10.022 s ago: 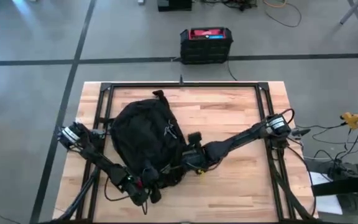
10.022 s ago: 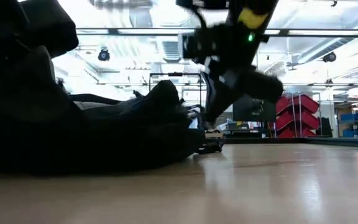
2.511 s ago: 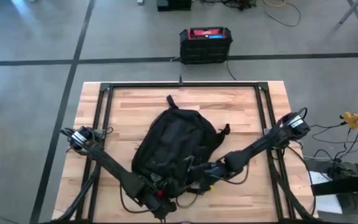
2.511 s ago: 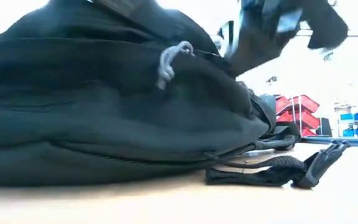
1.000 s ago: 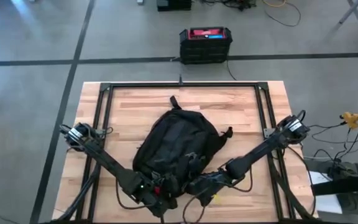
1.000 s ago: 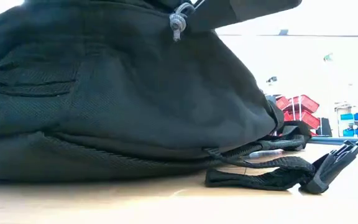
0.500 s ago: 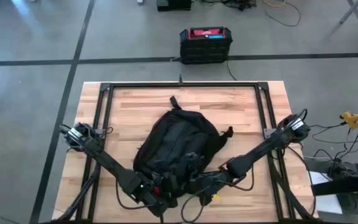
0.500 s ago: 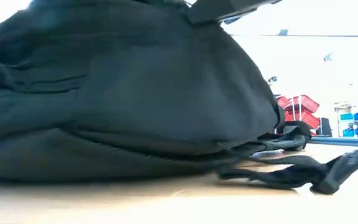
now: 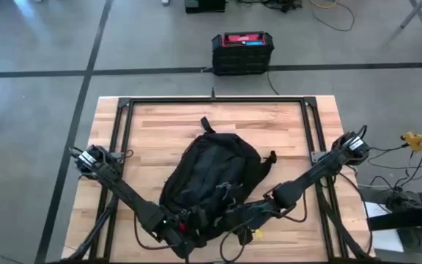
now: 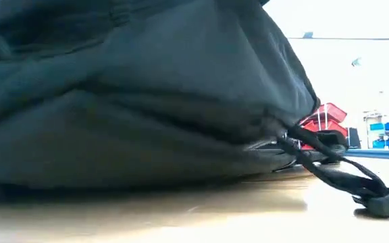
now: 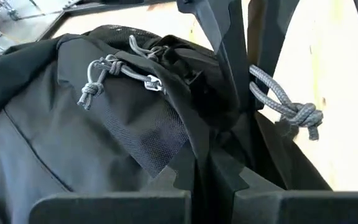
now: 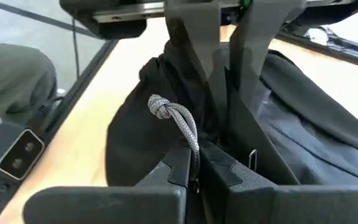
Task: Unpack backpack
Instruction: Close the black backpack
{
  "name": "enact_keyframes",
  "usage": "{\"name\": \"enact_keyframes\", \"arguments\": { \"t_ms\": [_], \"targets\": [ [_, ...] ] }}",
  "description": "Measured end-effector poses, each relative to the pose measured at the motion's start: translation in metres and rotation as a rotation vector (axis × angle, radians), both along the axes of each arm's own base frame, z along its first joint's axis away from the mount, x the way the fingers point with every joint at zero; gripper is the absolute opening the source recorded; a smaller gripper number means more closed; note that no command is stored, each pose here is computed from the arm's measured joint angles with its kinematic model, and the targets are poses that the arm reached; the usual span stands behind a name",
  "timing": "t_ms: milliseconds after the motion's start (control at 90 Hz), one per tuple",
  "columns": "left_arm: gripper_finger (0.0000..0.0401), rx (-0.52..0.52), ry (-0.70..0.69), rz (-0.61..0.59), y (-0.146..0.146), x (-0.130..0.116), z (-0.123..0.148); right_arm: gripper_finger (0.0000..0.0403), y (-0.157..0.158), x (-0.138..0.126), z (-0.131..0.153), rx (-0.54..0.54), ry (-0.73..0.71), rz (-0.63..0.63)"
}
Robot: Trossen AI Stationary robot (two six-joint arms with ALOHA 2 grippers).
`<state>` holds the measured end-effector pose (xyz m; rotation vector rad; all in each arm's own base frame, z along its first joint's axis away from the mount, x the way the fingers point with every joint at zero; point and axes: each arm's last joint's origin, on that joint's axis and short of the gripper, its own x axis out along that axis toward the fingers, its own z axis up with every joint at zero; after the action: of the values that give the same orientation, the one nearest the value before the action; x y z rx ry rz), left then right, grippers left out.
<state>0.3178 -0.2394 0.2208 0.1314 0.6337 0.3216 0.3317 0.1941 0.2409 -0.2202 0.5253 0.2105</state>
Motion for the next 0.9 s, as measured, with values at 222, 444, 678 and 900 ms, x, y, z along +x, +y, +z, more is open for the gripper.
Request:
{"name": "enact_keyframes", "arguments": {
  "t_ms": [222, 444, 678, 900],
  "targets": [
    [0.0002, 0.002, 0.007, -0.004, -0.001, -0.001, -0.002, 0.0003, -0.002, 0.016, -0.010, 0.099, -0.033, 0.025],
    [0.0002, 0.004, 0.001, 0.000, 0.000, 0.000, -0.002, 0.0013, -0.002, 0.027, -0.021, 0.140, -0.055, 0.019],
    [0.0002, -0.004, -0.026, 0.010, 0.001, 0.001, -0.008, 0.0003, -0.002, 0.031, -0.015, 0.178, -0.121, 0.017],
    [0.0002, -0.001, -0.021, 0.000, -0.003, -0.004, -0.010, 0.0001, -0.006, 0.026, -0.022, 0.130, -0.038, -0.062]
  ]
}}
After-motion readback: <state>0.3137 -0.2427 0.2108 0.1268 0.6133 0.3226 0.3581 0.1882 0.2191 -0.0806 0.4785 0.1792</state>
